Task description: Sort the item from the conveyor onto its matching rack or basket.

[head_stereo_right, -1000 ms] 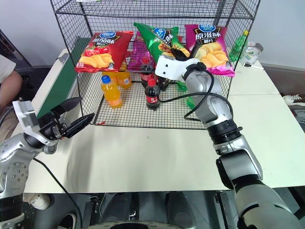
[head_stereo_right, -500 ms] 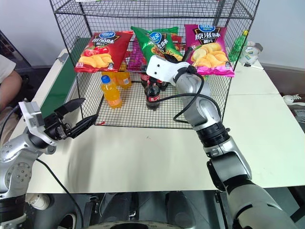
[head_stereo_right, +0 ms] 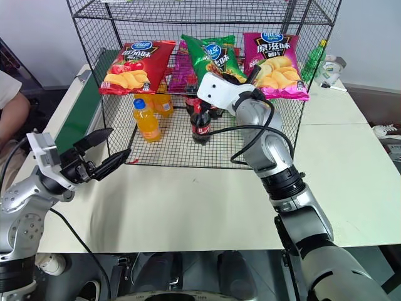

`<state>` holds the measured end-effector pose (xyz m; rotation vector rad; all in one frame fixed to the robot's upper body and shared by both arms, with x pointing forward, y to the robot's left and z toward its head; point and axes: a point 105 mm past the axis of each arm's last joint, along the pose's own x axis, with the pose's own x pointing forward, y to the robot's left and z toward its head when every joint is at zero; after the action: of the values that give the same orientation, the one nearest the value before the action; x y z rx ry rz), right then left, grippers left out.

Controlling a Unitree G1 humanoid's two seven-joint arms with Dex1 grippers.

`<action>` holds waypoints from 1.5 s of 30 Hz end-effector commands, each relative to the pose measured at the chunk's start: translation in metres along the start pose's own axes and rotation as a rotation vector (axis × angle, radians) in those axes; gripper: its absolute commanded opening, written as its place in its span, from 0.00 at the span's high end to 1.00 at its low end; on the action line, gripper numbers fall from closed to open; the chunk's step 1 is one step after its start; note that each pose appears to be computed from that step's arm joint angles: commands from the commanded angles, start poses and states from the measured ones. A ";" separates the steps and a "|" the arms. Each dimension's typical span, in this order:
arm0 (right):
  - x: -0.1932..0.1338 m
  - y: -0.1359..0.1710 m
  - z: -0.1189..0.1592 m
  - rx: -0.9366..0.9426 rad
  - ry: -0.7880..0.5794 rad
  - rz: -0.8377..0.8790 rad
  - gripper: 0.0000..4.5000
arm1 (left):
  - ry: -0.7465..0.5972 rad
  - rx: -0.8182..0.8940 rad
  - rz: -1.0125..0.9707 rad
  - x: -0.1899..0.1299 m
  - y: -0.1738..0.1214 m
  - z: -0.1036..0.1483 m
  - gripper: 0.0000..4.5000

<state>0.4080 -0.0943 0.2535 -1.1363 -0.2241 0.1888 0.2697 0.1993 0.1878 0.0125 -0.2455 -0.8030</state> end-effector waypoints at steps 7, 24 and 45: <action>0.014 0.001 0.005 0.090 0.012 -0.038 1.00 | -0.034 0.052 0.003 0.004 -0.002 0.012 0.01; 0.005 -0.006 0.063 0.369 -0.240 0.032 0.27 | -0.021 0.044 -0.001 0.005 -0.005 0.004 0.00; -0.146 0.004 -0.001 0.955 -0.570 0.633 0.27 | 0.132 0.028 0.099 -0.025 0.021 0.005 0.00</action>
<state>0.2811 -0.1283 0.2227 -0.0904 -0.1437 1.0265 0.2689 0.2280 0.1820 0.0718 -0.1164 -0.7076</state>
